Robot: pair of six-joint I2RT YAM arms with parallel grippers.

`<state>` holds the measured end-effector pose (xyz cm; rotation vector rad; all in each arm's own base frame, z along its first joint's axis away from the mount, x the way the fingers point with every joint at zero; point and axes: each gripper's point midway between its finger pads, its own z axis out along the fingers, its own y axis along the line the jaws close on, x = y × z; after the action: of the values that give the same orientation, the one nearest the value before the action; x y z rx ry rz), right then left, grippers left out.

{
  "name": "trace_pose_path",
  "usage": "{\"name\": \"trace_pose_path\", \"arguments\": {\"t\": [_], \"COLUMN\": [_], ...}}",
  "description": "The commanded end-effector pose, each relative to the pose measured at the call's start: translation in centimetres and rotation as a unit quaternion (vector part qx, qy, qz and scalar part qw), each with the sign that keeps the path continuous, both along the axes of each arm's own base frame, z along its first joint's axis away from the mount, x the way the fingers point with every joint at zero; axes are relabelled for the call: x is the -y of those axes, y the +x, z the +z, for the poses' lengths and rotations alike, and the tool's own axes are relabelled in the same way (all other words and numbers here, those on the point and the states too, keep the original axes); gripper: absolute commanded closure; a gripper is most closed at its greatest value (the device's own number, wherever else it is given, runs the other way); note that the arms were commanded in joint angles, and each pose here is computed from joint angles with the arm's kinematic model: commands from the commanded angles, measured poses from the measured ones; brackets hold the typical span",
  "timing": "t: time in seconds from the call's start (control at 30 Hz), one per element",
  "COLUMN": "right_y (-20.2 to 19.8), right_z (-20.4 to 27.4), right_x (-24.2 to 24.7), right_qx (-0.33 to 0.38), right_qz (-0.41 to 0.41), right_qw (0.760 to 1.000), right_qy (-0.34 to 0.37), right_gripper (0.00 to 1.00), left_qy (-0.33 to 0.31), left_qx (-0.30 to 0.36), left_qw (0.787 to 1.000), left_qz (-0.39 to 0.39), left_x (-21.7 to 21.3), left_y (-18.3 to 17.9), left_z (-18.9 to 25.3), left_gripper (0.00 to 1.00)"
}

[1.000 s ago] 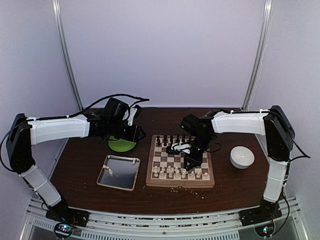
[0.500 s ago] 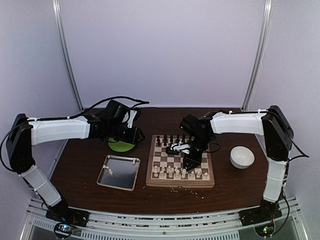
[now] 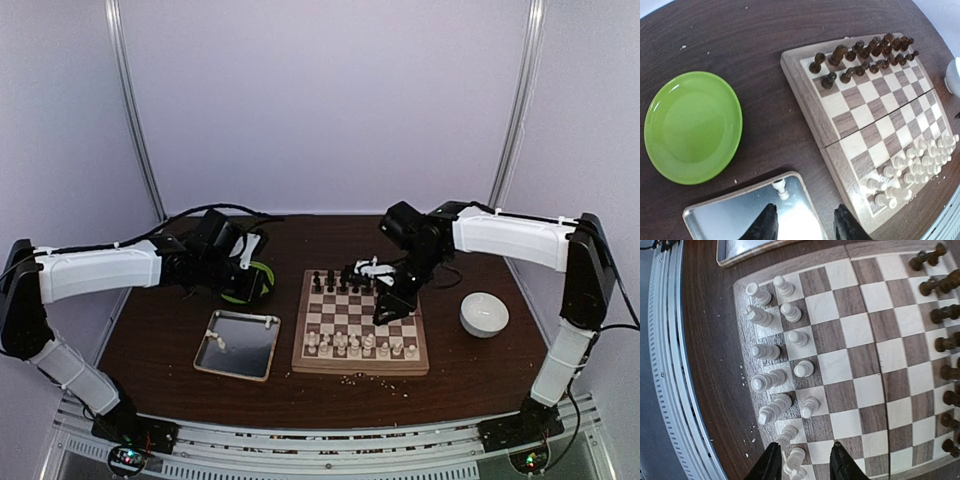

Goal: Set up the chess pieces on the board
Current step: Move the pawn to e2, then pick up the pawn from the storage box.

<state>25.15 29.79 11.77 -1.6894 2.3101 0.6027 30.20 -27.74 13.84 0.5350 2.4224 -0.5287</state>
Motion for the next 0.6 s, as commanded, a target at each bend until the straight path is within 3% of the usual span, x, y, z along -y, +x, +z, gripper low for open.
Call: {"name": "trace_pose_path", "arguments": {"t": [0.0, 0.3, 0.57], "right_y": [0.7, 1.4, 1.0], "right_z": [3.0, 2.9, 2.8], "right_x": [1.1, 2.6, 3.0], "right_qx": [0.006, 0.027, 0.030], "right_qz": [-0.020, -0.030, -0.027], "right_qw": [0.998, 0.997, 0.997], "right_qy": [0.067, 0.059, 0.062], "right_gripper": [0.66, 0.66, 0.66], "left_qy": [0.047, 0.169, 0.199], "left_qx": [-0.038, -0.127, -0.159], "left_qw": [0.998, 0.973, 0.962], "left_qz": [0.023, 0.095, 0.096], "left_x": [-3.0, -8.9, -9.3], "left_y": [-3.1, -6.5, -7.1], "left_z": [-1.8, -6.9, -8.7], "left_gripper": [0.60, 0.63, 0.60]}}
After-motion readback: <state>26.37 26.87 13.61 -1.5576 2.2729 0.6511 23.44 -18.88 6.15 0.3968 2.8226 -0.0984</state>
